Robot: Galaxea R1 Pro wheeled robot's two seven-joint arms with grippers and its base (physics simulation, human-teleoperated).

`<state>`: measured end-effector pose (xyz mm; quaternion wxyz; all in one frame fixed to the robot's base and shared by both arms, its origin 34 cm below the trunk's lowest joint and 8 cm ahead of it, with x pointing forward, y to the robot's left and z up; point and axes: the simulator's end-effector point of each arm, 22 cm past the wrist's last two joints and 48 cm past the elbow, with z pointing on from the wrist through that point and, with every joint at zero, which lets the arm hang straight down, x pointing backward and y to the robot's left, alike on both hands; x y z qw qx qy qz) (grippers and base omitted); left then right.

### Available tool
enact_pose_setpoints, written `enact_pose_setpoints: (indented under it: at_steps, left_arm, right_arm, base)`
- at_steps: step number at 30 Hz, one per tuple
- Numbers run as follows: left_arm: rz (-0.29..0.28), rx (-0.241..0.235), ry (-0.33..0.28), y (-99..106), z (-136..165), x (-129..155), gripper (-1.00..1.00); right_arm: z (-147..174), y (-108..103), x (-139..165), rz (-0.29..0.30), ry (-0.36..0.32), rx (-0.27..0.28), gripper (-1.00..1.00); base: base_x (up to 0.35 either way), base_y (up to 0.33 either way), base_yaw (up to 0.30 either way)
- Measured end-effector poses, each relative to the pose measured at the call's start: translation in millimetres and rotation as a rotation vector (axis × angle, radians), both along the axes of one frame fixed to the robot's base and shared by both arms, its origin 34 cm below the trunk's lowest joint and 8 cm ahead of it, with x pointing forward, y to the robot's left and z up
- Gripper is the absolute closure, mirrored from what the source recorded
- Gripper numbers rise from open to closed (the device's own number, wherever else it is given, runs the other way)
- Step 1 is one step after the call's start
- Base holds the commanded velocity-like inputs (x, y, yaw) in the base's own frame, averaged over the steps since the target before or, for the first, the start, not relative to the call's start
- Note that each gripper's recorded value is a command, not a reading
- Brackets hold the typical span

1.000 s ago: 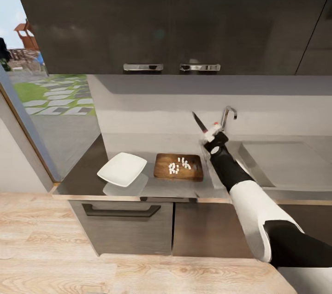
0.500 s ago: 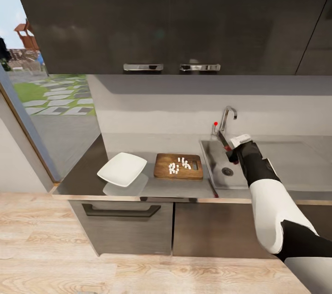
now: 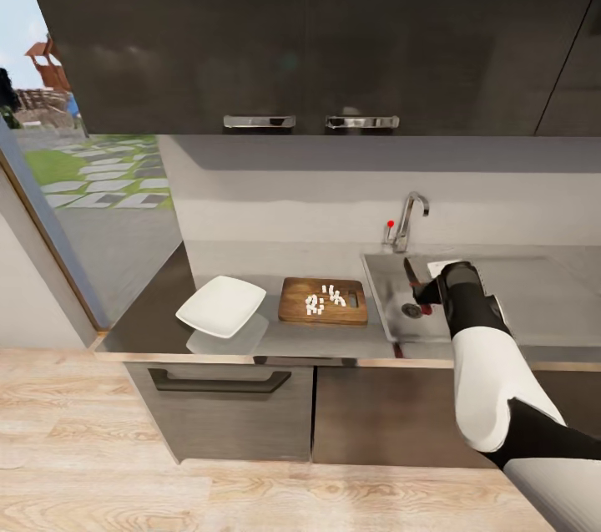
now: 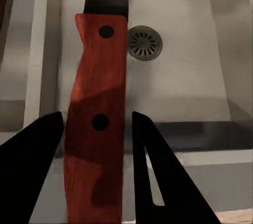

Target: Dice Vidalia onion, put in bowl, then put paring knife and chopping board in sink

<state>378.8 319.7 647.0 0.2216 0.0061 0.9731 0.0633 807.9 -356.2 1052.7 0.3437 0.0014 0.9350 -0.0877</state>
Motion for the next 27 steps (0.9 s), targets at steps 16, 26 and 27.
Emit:
enact_pose_setpoints:
  at_steps: [16,26,27]
  left_arm:
    - [0.003,-0.005,0.037,-3.5,-7.6,-30.6,-1.0]
    - [0.004,-0.006,0.04,-4.5,-8.5,-31.8,-1.0]
    - [0.004,-0.006,0.042,-4.5,-8.7,-32.3,-1.0]
  right_arm:
    - [-34.6,36.9,-5.1,0.027,0.04,0.078,1.0]
    - [-49.8,33.8,-12.0,0.024,0.08,0.083,1.0]
    - [-50.8,29.3,-12.5,0.019,0.082,0.08,1.0]
  base:
    - [0.132,0.0,0.0]
    - [0.021,0.0,0.0]
    - [0.0,0.0,0.0]
